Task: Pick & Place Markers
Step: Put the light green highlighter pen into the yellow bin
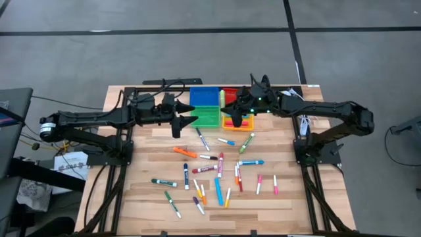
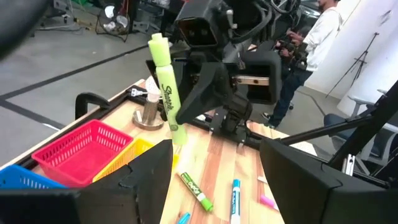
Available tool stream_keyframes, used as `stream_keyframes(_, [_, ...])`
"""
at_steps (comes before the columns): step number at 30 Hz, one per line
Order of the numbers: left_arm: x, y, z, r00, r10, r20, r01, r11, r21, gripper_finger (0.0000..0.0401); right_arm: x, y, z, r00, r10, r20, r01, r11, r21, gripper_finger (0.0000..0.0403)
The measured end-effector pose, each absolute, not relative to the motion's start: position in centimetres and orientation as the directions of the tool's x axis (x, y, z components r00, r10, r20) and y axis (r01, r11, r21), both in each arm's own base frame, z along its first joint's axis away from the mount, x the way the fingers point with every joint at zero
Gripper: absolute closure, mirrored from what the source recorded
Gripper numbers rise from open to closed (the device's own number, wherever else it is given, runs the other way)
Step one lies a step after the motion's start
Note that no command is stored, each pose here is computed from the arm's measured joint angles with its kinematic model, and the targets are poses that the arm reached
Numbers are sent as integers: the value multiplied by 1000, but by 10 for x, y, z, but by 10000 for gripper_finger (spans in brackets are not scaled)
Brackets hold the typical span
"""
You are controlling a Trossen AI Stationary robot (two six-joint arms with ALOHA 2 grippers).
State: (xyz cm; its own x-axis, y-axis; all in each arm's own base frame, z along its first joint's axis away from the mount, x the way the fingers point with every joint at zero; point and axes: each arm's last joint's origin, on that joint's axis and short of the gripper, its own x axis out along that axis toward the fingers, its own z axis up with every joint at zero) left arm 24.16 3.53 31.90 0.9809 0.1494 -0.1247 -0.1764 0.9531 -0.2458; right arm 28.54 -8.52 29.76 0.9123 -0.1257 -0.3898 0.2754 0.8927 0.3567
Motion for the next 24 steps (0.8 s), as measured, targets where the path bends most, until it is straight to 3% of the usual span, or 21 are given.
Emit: stream_keyframes(24, [238,35,279,965,148,-216,-207,937,-282,159,244,-90,273,657,-116,-745,413,882,226,337])
